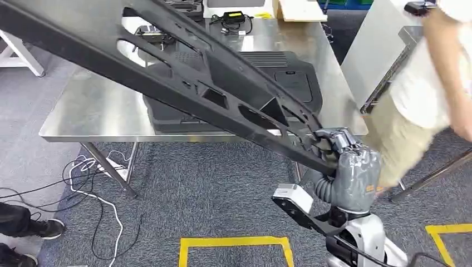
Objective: Take the parts from the cabinet and place them on the table.
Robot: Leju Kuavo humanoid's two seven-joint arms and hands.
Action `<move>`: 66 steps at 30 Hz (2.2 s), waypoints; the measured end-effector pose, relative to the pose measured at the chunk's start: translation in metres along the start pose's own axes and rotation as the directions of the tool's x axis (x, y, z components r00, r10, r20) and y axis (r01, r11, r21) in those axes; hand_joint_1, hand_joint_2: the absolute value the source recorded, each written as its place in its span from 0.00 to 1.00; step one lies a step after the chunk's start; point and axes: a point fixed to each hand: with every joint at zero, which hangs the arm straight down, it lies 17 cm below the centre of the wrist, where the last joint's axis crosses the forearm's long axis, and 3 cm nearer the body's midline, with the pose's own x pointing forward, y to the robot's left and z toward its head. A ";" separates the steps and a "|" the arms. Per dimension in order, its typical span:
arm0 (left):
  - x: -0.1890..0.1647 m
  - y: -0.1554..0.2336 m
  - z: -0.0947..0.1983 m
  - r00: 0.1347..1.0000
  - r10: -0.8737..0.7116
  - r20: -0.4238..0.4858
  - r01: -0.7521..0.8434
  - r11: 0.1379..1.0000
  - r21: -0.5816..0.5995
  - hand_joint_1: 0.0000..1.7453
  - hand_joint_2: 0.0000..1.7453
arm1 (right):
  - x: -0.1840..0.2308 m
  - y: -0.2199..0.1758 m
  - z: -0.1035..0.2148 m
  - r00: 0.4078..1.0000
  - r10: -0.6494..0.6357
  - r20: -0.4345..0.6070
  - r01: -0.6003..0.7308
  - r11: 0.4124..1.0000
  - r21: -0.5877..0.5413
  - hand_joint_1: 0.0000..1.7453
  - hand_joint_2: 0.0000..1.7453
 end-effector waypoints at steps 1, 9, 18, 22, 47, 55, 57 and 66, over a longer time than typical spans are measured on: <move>0.000 0.000 0.000 1.000 0.000 0.000 0.000 1.000 0.000 0.00 1.00 | 0.000 0.000 0.000 1.000 0.001 0.000 -0.001 1.000 0.002 1.00 1.00; 0.000 -0.001 0.000 1.000 -0.002 0.001 0.002 1.000 -0.004 0.00 1.00 | 0.000 0.000 0.001 1.000 0.011 0.002 -0.011 1.000 0.005 1.00 1.00; 0.000 -0.002 0.000 1.000 -0.006 0.001 0.006 1.000 -0.010 0.00 1.00 | 0.005 0.011 0.003 0.995 0.084 0.045 -0.087 0.995 0.058 1.00 1.00; 0.000 -0.003 0.001 1.000 -0.009 0.002 0.009 1.000 -0.015 0.00 1.00 | 0.006 0.013 0.003 0.993 0.104 0.059 -0.108 0.992 0.067 1.00 1.00; -0.002 -0.004 0.001 1.000 -0.014 -0.006 0.014 1.000 -0.021 0.00 1.00 | 0.011 0.011 0.006 0.992 0.104 0.076 -0.109 0.992 0.060 1.00 1.00; -0.001 -0.004 0.001 1.000 -0.013 -0.004 0.013 1.000 -0.021 0.00 1.00 | 0.012 0.009 0.006 0.992 0.103 0.078 -0.107 0.993 0.055 1.00 1.00; -0.001 -0.004 0.001 1.000 -0.012 -0.002 0.012 1.000 -0.020 0.00 1.00 | 0.012 0.009 0.006 0.992 0.102 0.079 -0.107 0.993 0.054 1.00 1.00; -0.001 -0.004 0.001 1.000 -0.009 0.001 0.009 1.000 -0.018 0.00 1.00 | 0.013 0.009 0.005 0.992 0.100 0.076 -0.104 0.993 0.053 1.00 1.00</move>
